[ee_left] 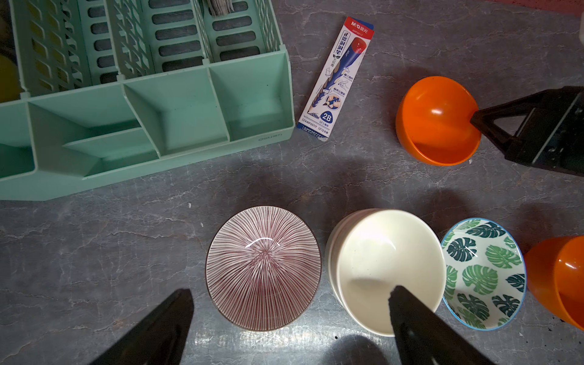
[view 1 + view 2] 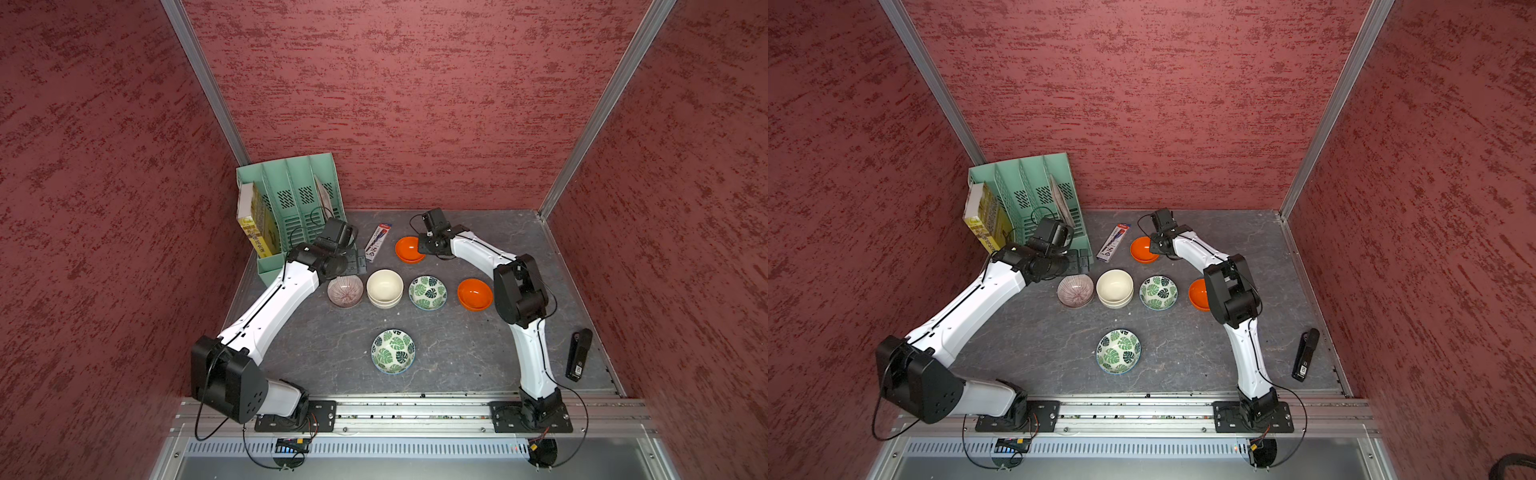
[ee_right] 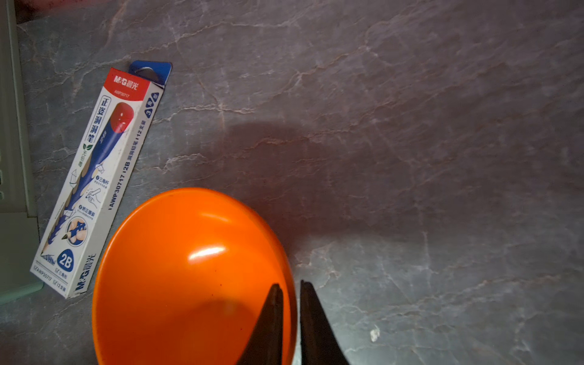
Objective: Stack the bowls
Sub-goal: Pick up the bowl from the center of the board.
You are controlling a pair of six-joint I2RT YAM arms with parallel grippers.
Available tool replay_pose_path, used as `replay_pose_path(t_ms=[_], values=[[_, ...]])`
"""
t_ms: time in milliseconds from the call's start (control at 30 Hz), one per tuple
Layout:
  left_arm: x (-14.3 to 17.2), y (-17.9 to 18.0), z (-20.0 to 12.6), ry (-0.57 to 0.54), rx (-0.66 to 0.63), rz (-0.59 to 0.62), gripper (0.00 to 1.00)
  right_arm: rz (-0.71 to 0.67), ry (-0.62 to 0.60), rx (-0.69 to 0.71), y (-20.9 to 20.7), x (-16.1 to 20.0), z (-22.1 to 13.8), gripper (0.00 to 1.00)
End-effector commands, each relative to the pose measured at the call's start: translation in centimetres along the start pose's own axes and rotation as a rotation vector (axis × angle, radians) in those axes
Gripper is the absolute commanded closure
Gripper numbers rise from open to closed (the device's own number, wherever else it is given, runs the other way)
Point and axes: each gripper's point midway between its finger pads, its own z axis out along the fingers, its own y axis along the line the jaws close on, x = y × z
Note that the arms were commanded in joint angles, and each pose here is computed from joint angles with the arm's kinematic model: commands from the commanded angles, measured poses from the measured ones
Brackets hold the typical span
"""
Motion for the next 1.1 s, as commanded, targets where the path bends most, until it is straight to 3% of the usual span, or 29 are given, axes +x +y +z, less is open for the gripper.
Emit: replay_pose_path(t_ms=[0,133,333,533,667,867,1067], values=[[-0.8,0.2,-1.0,-0.040,-0.002,0.009,0.00,0.035,-0.002,-0.005,-0.7,-1.0,-0.1,0.90],[-0.7,0.3,-0.9,-0.037,0.002,0.007,0.00,0.043,0.003,-0.027,-0.7,-1.3,-0.2,0.94],[-0.7,0.5,-1.0,-0.040,0.000,0.005,0.00,0.052,0.007,-0.034,-0.7,-1.3,0.1,0.68],[-0.6,0.6,-0.9,-0.037,-0.002,0.002,0.00,0.060,0.019,-0.059,-0.2,-1.1,1.0,0.65],[-0.7,0.7,-0.8,-0.036,-0.002,0.000,0.00,0.061,0.038,-0.060,-0.1,-0.7,1.8,0.71],[-0.6,0.7,-0.6,-0.033,0.002,-0.002,0.00,0.065,0.041,-0.061,0.0,-0.6,2.1,0.91],[-0.5,0.5,-0.3,-0.033,0.009,-0.003,0.00,0.103,-0.044,-0.081,-0.2,-2.3,-1.0,0.96]])
